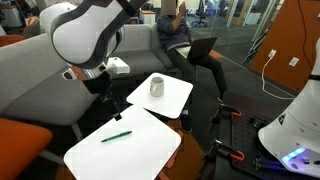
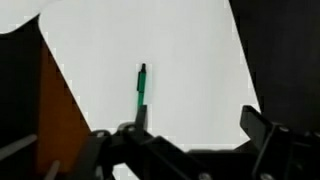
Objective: Put the pen inside the mug cup
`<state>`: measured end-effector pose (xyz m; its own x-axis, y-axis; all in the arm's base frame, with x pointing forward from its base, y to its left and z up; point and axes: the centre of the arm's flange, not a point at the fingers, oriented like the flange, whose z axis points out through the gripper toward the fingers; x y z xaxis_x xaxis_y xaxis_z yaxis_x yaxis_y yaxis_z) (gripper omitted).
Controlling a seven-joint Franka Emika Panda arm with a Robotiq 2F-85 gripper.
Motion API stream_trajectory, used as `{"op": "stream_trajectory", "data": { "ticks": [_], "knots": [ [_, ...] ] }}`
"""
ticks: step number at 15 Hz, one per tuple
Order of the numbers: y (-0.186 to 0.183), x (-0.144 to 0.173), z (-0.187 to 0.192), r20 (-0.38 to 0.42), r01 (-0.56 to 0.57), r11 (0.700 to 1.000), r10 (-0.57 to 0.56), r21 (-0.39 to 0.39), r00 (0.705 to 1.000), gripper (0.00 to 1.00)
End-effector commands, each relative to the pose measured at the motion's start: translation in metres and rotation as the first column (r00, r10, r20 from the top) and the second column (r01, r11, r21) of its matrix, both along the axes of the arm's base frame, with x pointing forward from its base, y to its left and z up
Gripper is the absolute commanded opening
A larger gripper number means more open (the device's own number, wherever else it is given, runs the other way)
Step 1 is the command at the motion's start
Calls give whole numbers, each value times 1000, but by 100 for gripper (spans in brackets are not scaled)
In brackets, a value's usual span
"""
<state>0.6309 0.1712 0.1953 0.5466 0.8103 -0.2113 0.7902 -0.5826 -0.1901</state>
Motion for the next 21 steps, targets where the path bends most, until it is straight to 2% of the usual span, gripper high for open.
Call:
{"op": "stream_trajectory", "data": {
  "ticks": [1,4,7,10,15,20,21],
  "knots": [
    [-2,-1,-11,99,-93,995,95,-27,991,100],
    [0,-4,-45,224,-200,980,193,8,955,100],
    [10,-7,-86,306,-188,978,151,95,940,100],
    [14,-11,-118,312,-143,978,89,155,946,100],
    [6,-4,-154,300,-102,986,57,135,952,100],
    [-6,19,-168,291,-63,987,18,148,956,99],
    [-8,24,-172,287,-60,987,14,151,958,75]
  ]
}}
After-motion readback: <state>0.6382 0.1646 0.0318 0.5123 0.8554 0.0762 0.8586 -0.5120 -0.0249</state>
